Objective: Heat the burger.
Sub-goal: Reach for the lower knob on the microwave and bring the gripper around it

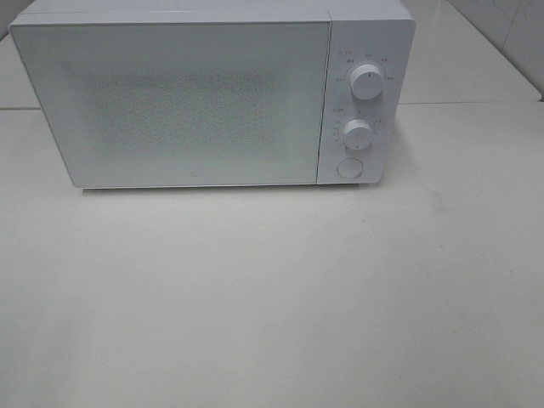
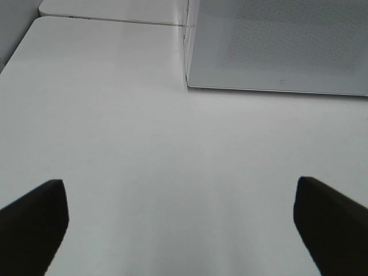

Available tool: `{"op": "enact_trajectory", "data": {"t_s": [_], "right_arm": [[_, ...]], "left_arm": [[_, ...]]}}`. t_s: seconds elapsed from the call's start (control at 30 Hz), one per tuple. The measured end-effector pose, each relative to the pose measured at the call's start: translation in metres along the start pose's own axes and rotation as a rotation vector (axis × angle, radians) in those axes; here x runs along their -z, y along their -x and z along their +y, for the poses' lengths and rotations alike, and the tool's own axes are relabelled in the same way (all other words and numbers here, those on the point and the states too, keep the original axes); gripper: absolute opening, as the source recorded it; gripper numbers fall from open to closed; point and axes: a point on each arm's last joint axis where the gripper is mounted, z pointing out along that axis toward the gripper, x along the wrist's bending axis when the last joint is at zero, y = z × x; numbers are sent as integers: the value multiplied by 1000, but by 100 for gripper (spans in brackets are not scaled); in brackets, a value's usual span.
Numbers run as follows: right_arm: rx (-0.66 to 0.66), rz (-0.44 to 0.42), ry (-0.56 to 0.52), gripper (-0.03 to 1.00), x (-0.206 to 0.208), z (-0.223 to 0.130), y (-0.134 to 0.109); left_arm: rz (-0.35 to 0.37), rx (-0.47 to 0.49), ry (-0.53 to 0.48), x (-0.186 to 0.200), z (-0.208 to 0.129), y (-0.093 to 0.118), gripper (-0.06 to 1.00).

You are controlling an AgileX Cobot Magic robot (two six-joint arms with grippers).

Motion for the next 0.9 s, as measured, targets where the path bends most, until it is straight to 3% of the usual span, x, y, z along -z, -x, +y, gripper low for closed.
{"op": "enact_trajectory", "data": {"t_s": [0.3,0.5,0.9], "right_arm": [[0,1,21,75,1,2,0],[0,4,115,75,1,16,-1],[0,5,160,75,-38,47,-2]], "left_arm": [[0,0,0,0,0,0,98],[0,0,0,0,0,0,98],[0,0,0,0,0,0,98]]}}
